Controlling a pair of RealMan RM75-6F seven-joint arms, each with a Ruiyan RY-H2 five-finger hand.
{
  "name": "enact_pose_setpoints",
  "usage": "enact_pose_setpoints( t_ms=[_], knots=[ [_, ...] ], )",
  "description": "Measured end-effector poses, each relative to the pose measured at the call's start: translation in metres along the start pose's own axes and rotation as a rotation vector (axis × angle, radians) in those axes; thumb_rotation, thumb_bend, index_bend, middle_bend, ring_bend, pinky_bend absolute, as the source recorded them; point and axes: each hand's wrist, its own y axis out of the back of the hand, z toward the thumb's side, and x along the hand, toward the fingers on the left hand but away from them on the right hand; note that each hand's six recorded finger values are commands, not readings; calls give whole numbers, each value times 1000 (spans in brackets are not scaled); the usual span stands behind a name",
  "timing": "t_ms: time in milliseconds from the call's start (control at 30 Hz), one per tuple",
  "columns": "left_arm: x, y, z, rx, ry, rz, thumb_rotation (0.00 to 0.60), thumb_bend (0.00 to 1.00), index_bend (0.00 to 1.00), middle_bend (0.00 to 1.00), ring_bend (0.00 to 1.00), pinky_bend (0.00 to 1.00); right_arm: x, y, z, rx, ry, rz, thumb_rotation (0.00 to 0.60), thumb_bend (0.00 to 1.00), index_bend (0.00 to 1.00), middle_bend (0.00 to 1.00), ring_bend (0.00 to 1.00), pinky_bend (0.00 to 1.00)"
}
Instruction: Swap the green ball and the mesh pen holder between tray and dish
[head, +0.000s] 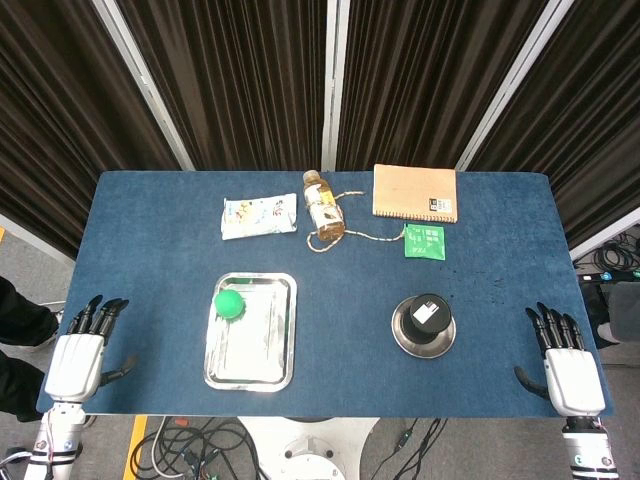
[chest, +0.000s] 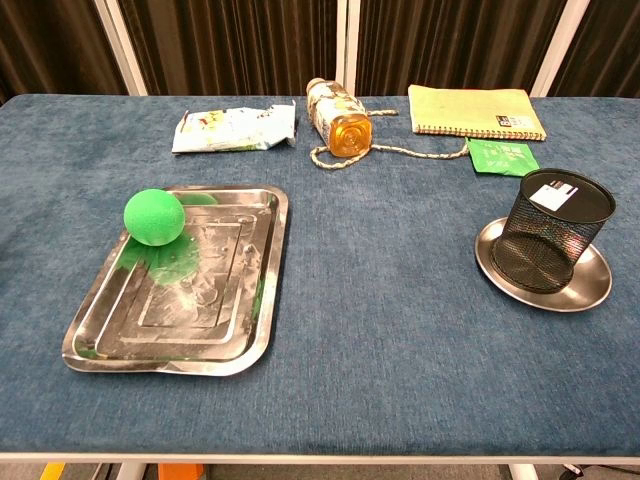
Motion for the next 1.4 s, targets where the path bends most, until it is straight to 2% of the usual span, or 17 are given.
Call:
enact_pose_setpoints(
  t_ms=[400, 700, 900, 1067, 1233, 1400],
  knots=[
    [5, 0, 9, -3, -29, -7, 600, 147, 141, 130, 52, 184, 0, 3, -1, -11, -6, -8, 600, 164, 0, 0, 0, 0],
    [30, 0, 47, -29, -165, -50, 600, 149, 137, 130, 52, 186, -3, 9, 3, -13, 14, -18, 600, 163, 0, 0, 0, 0],
    [63, -17, 93, -33, -318, -124, 600, 153, 133, 123, 52, 187, -5, 16, 9, -15, 31, -28, 600, 163, 0, 0, 0, 0],
    [89, -41, 135, -37, -422, -195, 600, 154, 133, 122, 52, 187, -7, 18, 14, -14, 43, -27, 600, 163, 0, 0, 0, 0],
    [104, -63, 148, -3, -446, -246, 600, 154, 132, 119, 52, 193, -8, 18, 12, -20, 39, -25, 600, 163, 0, 0, 0, 0],
    [115, -75, 144, 15, -425, -276, 600, 155, 133, 118, 52, 210, -7, 17, 9, -22, 30, -22, 600, 163, 0, 0, 0, 0]
  ],
)
